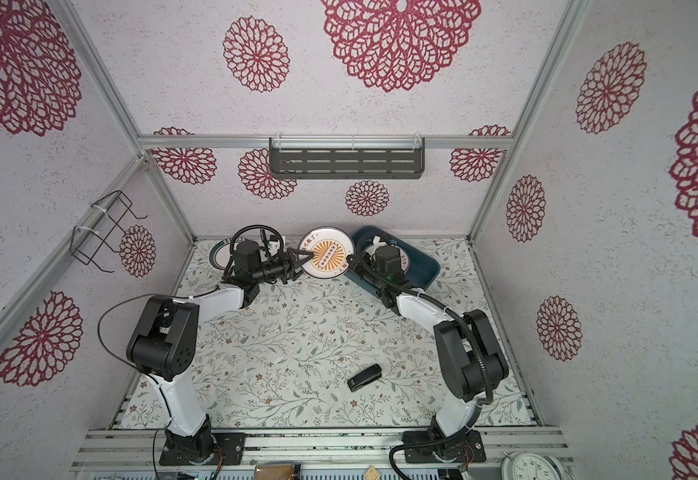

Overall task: Place the plates into the plastic bin on the countertop
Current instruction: 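Carry the plate toward the bin while the right gripper moves to meet it, then grasp the plate rim with the right gripper beside the left gripper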

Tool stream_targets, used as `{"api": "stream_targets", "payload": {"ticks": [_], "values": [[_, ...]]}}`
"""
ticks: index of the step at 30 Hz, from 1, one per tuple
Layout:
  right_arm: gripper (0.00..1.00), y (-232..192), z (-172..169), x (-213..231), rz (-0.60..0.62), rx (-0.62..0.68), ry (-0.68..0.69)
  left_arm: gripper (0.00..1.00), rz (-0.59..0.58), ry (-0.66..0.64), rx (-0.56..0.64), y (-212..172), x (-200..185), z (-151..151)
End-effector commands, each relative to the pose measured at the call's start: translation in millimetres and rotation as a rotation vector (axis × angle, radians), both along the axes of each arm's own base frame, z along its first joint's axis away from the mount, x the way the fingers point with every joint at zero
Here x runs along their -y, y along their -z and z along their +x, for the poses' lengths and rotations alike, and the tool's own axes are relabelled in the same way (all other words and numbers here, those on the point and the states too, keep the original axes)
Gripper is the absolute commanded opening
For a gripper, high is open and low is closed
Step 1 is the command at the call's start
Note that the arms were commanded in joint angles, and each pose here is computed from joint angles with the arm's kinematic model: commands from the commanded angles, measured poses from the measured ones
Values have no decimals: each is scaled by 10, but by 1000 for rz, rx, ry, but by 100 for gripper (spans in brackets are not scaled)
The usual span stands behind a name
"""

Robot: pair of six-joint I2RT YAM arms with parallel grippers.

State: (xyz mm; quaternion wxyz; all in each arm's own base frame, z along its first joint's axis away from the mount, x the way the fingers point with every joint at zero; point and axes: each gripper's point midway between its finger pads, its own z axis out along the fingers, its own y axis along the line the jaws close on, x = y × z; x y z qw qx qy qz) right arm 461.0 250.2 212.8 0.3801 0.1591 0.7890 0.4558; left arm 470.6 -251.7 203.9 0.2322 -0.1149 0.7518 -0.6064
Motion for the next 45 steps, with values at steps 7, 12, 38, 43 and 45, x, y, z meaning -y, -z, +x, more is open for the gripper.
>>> {"api": "stream_targets", "payload": {"ticks": [7,12,38,43,45], "values": [[0,-110,-5,204,-54,29,70,84,201,-88,157,-339,-250,-171],[0,-136,-8,351,-70,28,100,92,335,-162,173,-293,-441,-181],[0,-233,221,1233,-155,25,309,97,635,-387,460,-563,-711,-271],[0,-188,375,1313,-158,20,327,97,650,-378,459,-493,-679,-199],[0,-163,436,1353,-160,18,334,97,658,-382,461,-477,-675,-171]]}}
